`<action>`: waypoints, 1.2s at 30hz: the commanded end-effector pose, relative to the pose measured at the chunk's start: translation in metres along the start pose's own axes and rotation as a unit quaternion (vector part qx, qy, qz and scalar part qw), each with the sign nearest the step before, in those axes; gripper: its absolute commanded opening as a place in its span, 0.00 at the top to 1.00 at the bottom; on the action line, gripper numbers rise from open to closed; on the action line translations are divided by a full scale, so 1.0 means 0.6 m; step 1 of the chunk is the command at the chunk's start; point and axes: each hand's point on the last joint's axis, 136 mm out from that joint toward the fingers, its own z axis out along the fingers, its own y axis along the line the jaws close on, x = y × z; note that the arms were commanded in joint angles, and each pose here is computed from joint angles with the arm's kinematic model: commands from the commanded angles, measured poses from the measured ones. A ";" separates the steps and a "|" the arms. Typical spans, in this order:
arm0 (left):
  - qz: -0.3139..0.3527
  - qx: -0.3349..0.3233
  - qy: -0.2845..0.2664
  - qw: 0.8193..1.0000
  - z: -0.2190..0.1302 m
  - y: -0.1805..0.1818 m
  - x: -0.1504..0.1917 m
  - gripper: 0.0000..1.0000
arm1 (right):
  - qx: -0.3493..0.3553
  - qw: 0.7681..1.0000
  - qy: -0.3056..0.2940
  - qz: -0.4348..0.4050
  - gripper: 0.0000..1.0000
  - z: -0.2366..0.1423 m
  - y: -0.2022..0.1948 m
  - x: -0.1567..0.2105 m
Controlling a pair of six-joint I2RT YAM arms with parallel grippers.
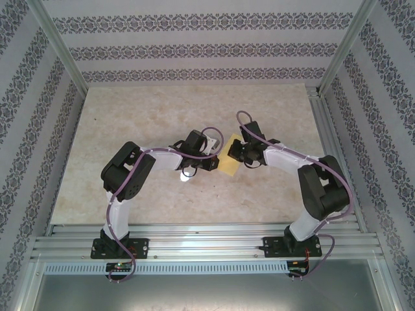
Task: Fold a paper plane with a square sheet of paper (fold left side to right side)
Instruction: Fold the triangle a second time at the center of the table.
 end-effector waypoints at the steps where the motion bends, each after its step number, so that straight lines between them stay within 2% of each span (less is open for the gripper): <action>1: -0.037 -0.087 0.113 0.989 0.008 0.074 0.125 1.00 | -0.011 1.000 0.015 0.009 1.00 0.037 0.013 0.006; 9: -0.036 -0.090 0.114 0.989 0.007 0.074 0.127 1.00 | 0.023 0.999 0.028 0.023 1.00 0.067 -0.040 0.019; 18: -0.036 -0.090 0.114 0.989 0.005 0.075 0.130 1.00 | 0.078 0.996 0.012 0.050 1.00 0.026 -0.150 0.007; 20: -0.036 -0.088 0.112 0.989 0.004 0.073 0.128 1.00 | 0.081 0.996 0.005 0.047 1.00 0.014 -0.153 -0.003; 24: -0.037 -0.070 0.099 0.992 -0.003 0.054 0.108 1.00 | 0.047 0.998 -0.014 0.028 0.97 -0.014 -0.120 -0.026; 26: -0.034 -0.059 0.084 0.994 -0.015 0.038 0.085 0.96 | 0.035 0.999 -0.027 0.015 0.92 -0.039 -0.105 -0.037; 30: -0.023 -0.030 0.046 0.998 -0.053 -0.008 0.030 0.78 | 0.025 0.999 -0.031 0.004 0.80 -0.075 -0.092 -0.041; 31: -0.021 -0.024 0.037 0.999 -0.062 -0.018 0.018 0.71 | 0.026 0.999 -0.025 0.003 0.77 -0.078 -0.091 -0.038; 36: -0.014 0.006 -0.020 1.000 -0.133 -0.062 -0.034 0.56 | 0.021 1.000 0.003 -0.004 0.63 -0.074 -0.089 -0.023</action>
